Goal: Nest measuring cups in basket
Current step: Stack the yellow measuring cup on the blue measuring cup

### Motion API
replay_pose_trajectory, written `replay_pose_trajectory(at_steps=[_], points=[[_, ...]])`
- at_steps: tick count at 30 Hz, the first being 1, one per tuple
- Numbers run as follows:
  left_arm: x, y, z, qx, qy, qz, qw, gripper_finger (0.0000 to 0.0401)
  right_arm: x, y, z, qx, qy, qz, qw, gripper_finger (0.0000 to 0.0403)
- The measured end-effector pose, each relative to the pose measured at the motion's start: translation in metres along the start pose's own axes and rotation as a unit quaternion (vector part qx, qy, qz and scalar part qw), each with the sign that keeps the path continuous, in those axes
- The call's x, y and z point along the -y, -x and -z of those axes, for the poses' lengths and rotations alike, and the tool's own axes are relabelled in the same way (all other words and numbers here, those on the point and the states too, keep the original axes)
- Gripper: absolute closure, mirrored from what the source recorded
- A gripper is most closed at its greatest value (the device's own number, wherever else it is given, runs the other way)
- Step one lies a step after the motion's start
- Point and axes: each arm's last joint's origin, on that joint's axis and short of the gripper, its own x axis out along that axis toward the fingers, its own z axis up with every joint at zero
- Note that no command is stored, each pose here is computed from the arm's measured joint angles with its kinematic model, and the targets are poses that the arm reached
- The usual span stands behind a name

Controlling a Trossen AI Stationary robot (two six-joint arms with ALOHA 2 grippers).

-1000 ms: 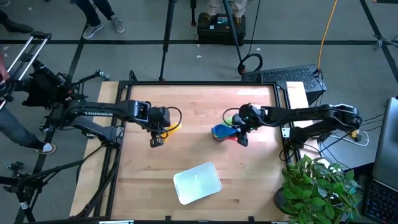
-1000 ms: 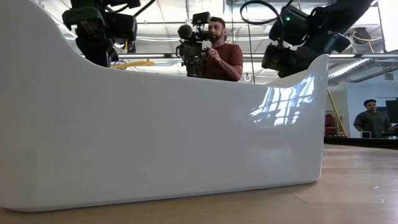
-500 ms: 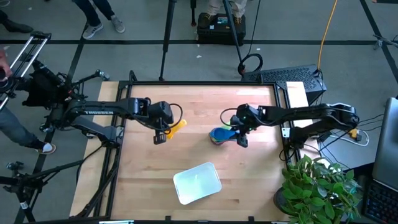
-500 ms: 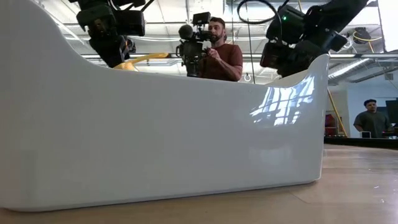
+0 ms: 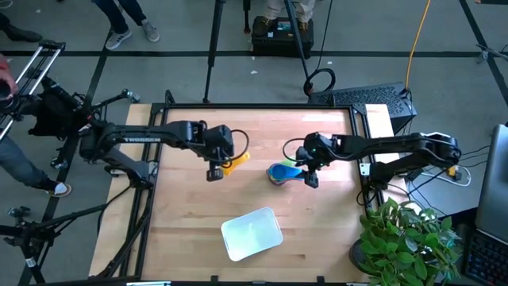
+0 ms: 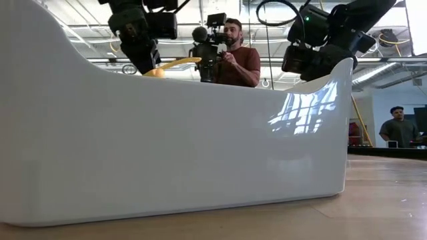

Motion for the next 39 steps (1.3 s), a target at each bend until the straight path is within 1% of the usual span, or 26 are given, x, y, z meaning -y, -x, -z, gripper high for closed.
replay_pose_trajectory(at_steps=[3,6,10,12,14,17,20,23,25,29,33,37,39], points=[[0.000,0.001,-0.007,0.008,-0.013,-0.001,1.000,0.0393,0.000,-0.001,0.000,0.002,0.007,0.006,1.000,0.0170],[-0.001,0.000,-0.016,0.019,-0.026,0.003,0.999,0.0393,0.000,0.006,-0.005,0.029,0.019,0.022,0.999,0.0170],[-0.002,-0.008,-0.030,0.006,-0.029,0.014,0.999,0.0393,-0.004,0.021,-0.027,0.088,0.031,0.038,0.995,0.0170],[-0.004,-0.017,-0.034,-0.021,-0.024,0.024,0.999,0.0393,-0.007,0.029,-0.045,0.118,0.048,0.039,0.991,0.0170],[-0.007,-0.029,-0.040,-0.051,-0.020,0.031,0.998,0.0393,-0.010,0.030,-0.057,0.123,0.074,0.038,0.989,0.0170],[-0.011,-0.044,-0.048,-0.088,-0.017,0.046,0.995,0.0393,-0.011,0.022,-0.071,0.112,0.104,0.038,0.988,0.0170],[-0.012,-0.053,-0.058,-0.090,-0.024,0.061,0.994,0.0393,-0.008,0.009,-0.080,0.095,0.123,0.038,0.987,0.0170],[-0.012,-0.055,-0.065,-0.088,-0.031,0.074,0.993,0.0393,-0.005,-0.004,-0.087,0.081,0.137,0.037,0.987,0.0170],[-0.014,-0.058,-0.068,-0.092,-0.030,0.076,0.992,0.0393,-0.006,-0.010,-0.093,0.092,0.146,0.025,0.985,0.0170],[-0.017,-0.060,-0.067,-0.097,-0.021,0.080,0.992,0.0393,-0.008,-0.019,-0.100,0.104,0.153,0.008,0.983,0.0169],[-0.020,-0.060,-0.069,-0.086,-0.016,0.084,0.993,0.0393,-0.009,-0.025,-0.102,0.115,0.158,-0.005,0.981,0.0169],[-0.020,-0.060,-0.070,-0.078,-0.014,0.088,0.993,0.0393,-0.010,-0.030,-0.105,0.126,0.159,-0.009,0.979,0.0169],[-0.020,-0.060,-0.071,-0.072,-0.014,0.093,0.993,0.0393,-0.010,-0.031,-0.103,0.121,0.154,-0.011,0.981,0.0169]])
